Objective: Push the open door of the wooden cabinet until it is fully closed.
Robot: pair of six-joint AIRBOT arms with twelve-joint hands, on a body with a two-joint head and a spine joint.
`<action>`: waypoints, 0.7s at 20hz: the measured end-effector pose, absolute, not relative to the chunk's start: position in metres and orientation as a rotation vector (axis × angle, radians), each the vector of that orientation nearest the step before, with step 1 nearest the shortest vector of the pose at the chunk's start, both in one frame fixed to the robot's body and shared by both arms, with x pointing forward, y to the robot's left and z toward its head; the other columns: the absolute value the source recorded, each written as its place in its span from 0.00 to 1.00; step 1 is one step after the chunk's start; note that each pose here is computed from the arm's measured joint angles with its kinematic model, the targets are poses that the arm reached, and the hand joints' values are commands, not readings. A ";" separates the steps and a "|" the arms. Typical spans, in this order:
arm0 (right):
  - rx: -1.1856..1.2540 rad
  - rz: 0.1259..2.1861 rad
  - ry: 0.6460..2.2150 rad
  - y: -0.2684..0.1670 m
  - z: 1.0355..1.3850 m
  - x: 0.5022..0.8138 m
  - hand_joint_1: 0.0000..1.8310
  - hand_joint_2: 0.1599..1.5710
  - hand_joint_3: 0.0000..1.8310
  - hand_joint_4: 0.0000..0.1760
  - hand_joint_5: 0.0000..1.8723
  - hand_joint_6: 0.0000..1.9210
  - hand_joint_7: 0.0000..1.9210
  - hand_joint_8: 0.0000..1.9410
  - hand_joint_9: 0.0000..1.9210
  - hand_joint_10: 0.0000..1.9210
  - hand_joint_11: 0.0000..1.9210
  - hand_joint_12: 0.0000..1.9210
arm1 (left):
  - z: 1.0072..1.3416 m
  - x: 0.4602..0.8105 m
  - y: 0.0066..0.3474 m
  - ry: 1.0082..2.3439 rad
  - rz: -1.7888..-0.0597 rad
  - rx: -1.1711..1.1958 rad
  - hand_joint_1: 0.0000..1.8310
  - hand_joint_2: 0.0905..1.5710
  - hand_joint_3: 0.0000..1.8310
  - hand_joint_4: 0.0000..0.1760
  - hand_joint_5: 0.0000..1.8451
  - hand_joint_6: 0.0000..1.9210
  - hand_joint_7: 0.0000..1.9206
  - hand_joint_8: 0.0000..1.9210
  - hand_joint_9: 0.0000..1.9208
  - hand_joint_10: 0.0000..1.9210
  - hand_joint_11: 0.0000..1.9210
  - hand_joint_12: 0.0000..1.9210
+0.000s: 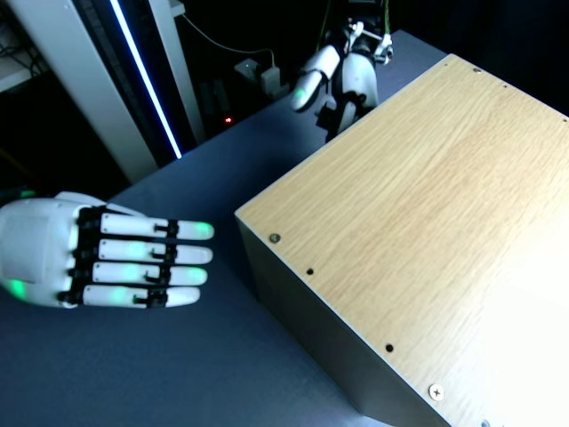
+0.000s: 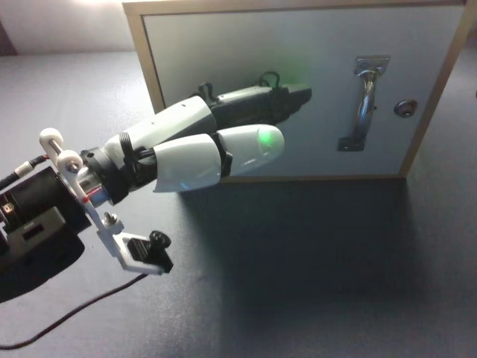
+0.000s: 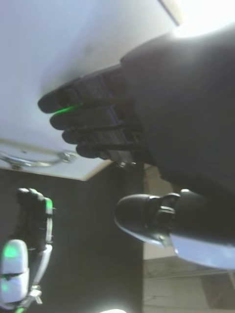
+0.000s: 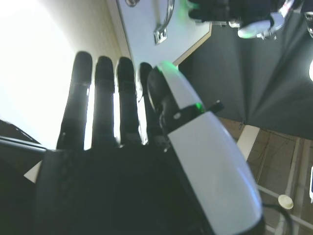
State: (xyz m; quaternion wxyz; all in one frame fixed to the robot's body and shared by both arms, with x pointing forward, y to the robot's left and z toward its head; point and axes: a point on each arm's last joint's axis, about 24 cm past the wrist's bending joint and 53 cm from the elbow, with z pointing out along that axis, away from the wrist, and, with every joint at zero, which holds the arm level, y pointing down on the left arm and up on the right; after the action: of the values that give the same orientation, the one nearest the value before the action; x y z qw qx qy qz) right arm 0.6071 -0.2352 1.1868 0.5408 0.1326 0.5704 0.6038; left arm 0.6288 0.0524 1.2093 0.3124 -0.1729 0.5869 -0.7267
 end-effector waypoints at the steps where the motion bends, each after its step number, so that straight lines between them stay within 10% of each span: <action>1: 0.311 1.440 1.354 -0.234 1.187 0.606 0.50 0.95 0.00 0.00 0.19 0.00 0.18 0.00 0.15 0.01 0.01 0.32 | 1.210 0.631 0.054 1.545 -1.913 -0.457 0.03 0.95 0.00 0.00 0.11 0.00 0.11 0.00 0.12 0.00 0.00 0.36; 14: 0.310 1.444 1.356 -0.233 1.187 0.606 0.45 0.93 0.00 0.00 0.19 0.00 0.19 0.00 0.18 0.00 0.15 0.10 | 1.211 0.595 0.117 1.484 -1.902 -0.554 0.00 0.89 0.00 0.00 0.14 0.00 0.14 0.01 0.15 0.01 0.02 0.41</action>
State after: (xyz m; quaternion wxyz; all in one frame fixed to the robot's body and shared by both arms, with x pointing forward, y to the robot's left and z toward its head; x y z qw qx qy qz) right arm 0.6058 -0.2334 1.1870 0.5381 0.1302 0.5702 0.6070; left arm 0.5947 0.1165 1.2109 0.3269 -0.2114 0.5666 -0.7262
